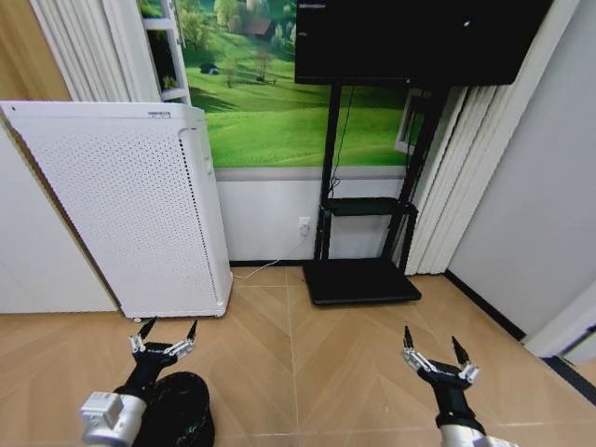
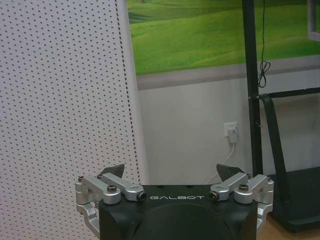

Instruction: Pick up the trash bin and place the garbage on the floor into it.

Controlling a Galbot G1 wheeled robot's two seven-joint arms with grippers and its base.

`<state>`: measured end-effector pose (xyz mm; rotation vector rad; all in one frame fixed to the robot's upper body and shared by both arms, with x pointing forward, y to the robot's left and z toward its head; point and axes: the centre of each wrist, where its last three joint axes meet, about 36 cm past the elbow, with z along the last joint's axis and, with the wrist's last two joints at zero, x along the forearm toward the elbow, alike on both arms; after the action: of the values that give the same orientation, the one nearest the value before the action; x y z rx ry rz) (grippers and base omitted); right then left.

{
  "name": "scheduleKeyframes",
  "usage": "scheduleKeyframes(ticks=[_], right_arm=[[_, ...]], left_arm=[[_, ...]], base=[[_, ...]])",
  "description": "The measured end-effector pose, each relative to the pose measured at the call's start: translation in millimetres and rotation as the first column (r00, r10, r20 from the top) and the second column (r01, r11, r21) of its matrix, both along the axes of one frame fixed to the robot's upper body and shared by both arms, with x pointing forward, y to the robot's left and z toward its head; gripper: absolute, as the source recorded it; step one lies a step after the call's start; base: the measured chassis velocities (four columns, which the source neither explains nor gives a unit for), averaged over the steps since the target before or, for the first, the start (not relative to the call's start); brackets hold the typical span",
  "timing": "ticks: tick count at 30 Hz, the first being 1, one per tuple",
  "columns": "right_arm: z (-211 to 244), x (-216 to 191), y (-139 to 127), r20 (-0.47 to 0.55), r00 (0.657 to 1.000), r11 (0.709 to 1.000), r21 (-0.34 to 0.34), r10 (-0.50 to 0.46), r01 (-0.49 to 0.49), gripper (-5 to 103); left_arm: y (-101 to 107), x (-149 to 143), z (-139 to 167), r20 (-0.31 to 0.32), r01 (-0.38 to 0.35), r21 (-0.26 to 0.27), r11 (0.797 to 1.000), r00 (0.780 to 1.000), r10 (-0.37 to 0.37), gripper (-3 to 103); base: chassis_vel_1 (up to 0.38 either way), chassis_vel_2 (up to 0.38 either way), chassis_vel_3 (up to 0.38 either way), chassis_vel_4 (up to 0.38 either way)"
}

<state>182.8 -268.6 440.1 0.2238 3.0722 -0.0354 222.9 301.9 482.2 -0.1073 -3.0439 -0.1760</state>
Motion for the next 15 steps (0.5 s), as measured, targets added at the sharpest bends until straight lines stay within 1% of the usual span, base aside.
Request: scheduleKeyframes(ticks=[2,3,5,6,8,15], right_arm=[[-5.5,-0.9,0.7,-0.026,0.995,0.995,-0.011,0.100,-0.100,100],[-5.5,-0.9,0.7,-0.026,0.995,0.995,-0.011,0.100,-0.100,100],[-10.0,0.1,6.6,-0.043,0.984,0.985,-0.005,0.170,-0.170,100],[-10.0,0.1,6.6,-0.043,0.984,0.985,-0.005,0.170,-0.170,100],[-11.0,0.8,8.9,-0.057,0.978,0.979,-0.004,0.201,-0.202,100],[-11.3,1.1,9.1,-0.060,0.977,0.979,-0.003,0.205,-0.205,100]], left_arm=[[-2.2,-1.4,-2.1,-0.006,0.030,-0.002,1.000,1.000,-0.030,100],[-2.2,-1.4,-2.1,-0.006,0.030,-0.002,1.000,1.000,-0.030,100],[-3.4,-1.5,-3.1,-0.011,0.047,-0.001,0.999,0.999,-0.047,100],[-3.4,-1.5,-3.1,-0.011,0.047,-0.001,0.999,0.999,-0.047,100],[-3.4,-1.2,-2.8,-0.015,0.061,0.002,0.998,0.998,-0.061,100],[-3.2,-1.2,-2.5,-0.023,0.064,0.005,0.998,0.998,-0.064,100]], base=[[0.000,0.000,0.000,0.000],[0.000,0.000,0.000,0.000],[0.000,0.000,0.000,0.000],[0.000,0.000,0.000,0.000],[0.000,0.000,0.000,0.000],[0.000,0.000,0.000,0.000]])
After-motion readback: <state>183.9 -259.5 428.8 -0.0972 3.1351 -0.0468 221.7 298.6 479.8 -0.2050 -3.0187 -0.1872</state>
